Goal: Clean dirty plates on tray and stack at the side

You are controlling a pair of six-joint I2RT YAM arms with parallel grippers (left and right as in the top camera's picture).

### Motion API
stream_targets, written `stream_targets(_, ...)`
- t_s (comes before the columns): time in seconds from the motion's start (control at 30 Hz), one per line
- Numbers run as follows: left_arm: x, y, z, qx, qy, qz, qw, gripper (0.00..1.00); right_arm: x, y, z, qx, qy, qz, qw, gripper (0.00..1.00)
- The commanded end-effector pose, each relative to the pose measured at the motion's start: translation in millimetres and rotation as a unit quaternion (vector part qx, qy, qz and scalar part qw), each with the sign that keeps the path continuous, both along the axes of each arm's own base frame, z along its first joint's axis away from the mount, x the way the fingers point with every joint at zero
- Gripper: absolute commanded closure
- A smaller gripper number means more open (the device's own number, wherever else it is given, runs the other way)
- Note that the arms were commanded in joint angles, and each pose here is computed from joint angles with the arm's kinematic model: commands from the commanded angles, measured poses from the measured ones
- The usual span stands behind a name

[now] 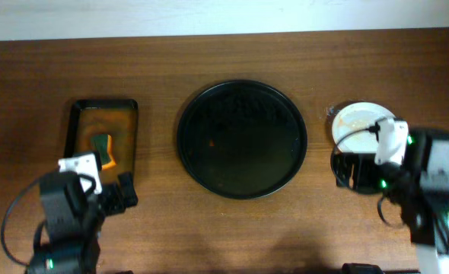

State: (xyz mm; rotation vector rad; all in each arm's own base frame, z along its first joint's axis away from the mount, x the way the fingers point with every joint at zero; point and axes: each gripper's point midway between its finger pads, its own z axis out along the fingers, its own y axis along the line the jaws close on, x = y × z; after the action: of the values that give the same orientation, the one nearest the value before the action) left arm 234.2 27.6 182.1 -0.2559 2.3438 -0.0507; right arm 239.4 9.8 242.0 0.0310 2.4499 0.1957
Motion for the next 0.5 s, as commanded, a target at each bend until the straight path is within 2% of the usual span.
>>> stream_targets(0.0, -18, -6, 2, 0.001, -0.029, -0.004, 1.0, 0.01, -18, 1, 6, -0.009, -0.019, 0.0, 1.0, 0.01)
stream_targets(0.1, -27, -7, 8, 0.003, -0.042, -0.004, 0.999, 0.01, -23, 1, 13, -0.011, -0.036, 0.0, 0.999, 0.01)
stream_targets(0.47, -30, -8, 4, 0.001, -0.032, -0.004, 0.999, 0.01, -18, 6, 5, -0.009, -0.017, 0.011, 1.0, 0.01)
